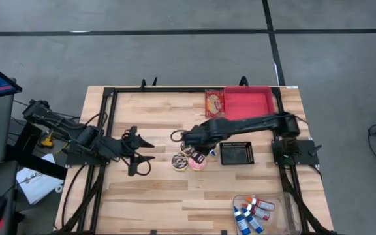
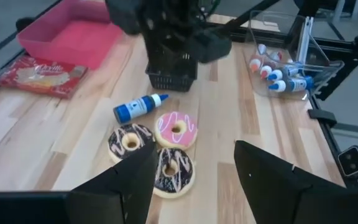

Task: Pick & Place Food Item
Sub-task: Put the blue food coloring bottle into the transparent bin

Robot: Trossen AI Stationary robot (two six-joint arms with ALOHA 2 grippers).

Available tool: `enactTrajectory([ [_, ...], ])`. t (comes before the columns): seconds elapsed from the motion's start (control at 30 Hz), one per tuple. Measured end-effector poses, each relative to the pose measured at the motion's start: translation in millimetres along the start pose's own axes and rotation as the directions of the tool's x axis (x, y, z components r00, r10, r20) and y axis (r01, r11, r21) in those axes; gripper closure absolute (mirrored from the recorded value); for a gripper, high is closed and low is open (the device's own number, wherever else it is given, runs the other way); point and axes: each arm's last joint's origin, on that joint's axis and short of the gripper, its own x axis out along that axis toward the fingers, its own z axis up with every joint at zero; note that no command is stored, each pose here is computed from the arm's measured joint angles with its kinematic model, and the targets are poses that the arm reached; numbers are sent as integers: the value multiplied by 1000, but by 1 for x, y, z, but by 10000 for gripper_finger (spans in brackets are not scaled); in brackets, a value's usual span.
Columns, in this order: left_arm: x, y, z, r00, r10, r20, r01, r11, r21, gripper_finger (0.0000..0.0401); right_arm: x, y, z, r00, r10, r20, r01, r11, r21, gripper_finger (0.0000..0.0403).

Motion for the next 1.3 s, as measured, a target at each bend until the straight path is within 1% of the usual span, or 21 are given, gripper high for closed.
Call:
enactTrajectory([
  [0.13,-1,-2,0,1000,-4,2,4,1000,-28,190,18,4,0,995,-54,-86,55,998,11,238],
  [0.23,-2,-5,-1,1000,-8,8,8,999,-35,190,25,6,2,993,-59,-100,61,998,12,205],
  [0.3,-3,-5,-2,1000,-9,8,10,999,-47,190,26,6,1,993,-59,-107,61,998,22,189],
  [0.4,-3,-7,-1,1000,-17,13,18,998,-61,190,30,5,1,990,-69,-120,73,997,27,178],
  [0.63,-4,-8,-1,999,-24,22,26,996,-84,190,43,-2,-1,984,-88,-154,92,995,22,175],
  [0.73,-4,-8,0,999,-28,30,30,995,-90,190,52,-2,-4,982,-76,-173,79,997,14,175],
  [0.87,-4,-8,0,999,-28,31,31,994,-101,190,60,1,-5,986,-52,-159,55,998,16,175],
  [1.3,-4,-8,0,999,-27,31,30,992,-126,190,86,-4,-12,982,-44,-184,46,999,9,175],
])
